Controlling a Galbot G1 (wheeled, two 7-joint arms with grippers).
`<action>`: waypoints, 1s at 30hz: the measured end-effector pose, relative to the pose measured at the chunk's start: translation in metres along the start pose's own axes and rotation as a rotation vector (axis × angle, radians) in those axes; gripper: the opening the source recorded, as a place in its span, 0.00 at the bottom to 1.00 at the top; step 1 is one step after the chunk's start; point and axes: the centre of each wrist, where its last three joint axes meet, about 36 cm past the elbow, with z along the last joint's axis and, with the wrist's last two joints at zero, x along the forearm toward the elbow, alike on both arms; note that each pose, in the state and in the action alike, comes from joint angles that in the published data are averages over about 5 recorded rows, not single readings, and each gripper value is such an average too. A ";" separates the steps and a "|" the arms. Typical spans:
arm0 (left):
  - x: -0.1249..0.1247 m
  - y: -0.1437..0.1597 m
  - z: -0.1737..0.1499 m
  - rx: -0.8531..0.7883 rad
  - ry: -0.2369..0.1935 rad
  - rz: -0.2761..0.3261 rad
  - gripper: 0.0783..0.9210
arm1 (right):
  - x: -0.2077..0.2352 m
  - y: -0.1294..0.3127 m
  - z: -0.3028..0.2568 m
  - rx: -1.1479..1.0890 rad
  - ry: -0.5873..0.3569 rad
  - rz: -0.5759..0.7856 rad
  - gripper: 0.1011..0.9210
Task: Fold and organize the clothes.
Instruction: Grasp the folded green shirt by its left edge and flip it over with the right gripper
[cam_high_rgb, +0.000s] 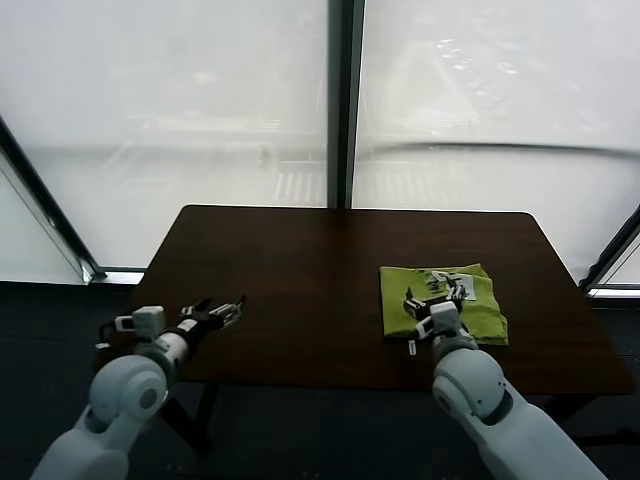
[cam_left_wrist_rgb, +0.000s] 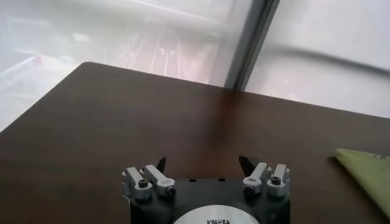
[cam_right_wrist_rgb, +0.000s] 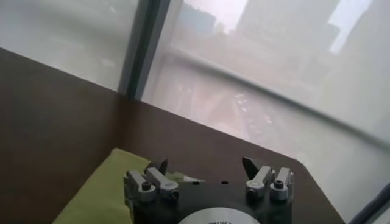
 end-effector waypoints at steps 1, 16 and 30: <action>0.000 0.000 0.001 0.000 0.000 -0.002 0.98 | -0.002 0.006 0.000 0.001 0.003 -0.012 0.98; 0.002 0.009 0.007 0.009 0.001 -0.017 0.98 | -0.039 0.037 0.016 0.026 0.074 -0.046 0.98; 0.004 0.015 0.008 0.012 0.000 -0.026 0.98 | -0.054 0.049 0.019 0.058 0.121 -0.051 0.65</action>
